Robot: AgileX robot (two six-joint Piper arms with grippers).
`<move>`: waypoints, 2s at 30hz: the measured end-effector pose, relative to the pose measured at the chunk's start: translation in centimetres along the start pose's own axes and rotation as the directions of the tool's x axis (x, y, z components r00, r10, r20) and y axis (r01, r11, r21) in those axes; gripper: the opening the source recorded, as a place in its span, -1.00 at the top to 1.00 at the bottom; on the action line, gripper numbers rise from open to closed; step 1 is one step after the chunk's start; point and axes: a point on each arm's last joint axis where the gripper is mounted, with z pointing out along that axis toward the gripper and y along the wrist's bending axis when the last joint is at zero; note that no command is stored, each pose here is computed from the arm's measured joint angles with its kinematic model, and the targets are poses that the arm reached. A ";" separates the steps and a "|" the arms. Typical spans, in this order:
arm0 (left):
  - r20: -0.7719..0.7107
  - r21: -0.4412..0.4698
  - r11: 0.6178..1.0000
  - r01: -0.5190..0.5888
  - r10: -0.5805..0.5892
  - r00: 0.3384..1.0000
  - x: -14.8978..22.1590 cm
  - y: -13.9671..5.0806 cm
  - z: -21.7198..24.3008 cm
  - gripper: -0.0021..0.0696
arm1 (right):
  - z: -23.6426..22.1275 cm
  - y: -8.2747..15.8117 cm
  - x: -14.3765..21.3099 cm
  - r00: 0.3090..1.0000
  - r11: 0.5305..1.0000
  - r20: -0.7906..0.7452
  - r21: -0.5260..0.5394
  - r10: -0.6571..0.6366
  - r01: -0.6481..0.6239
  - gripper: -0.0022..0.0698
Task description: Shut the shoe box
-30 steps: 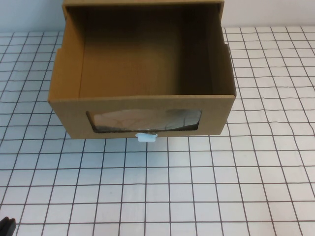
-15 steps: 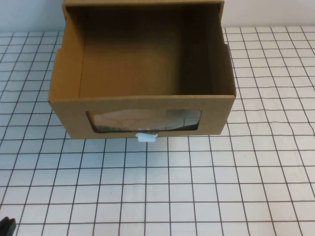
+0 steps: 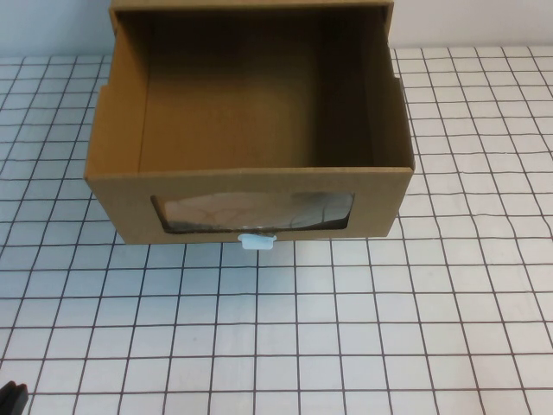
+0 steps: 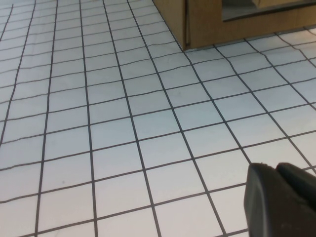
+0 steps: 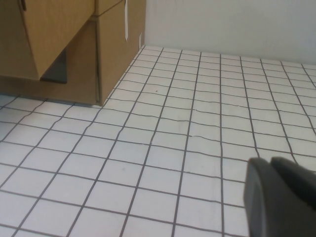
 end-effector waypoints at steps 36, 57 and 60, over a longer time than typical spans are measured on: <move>0.002 0.000 1.000 0.000 0.000 1.000 0.0 0.0 0.0 0.95 | 0.0 0.0 0.0 1.000 1.000 0.002 -0.002 0.009 -0.009 0.98; 0.002 -0.001 1.000 -0.002 0.002 1.000 0.0 0.0 0.0 0.95 | 0.0 0.1 -0.1 0.999 0.999 0.009 -0.007 0.034 -0.034 0.98; 0.002 -0.001 1.000 -0.002 0.002 1.000 0.0 0.0 0.0 0.95 | 0.0 0.1 -0.1 0.999 0.999 0.009 -0.007 0.034 -0.034 0.98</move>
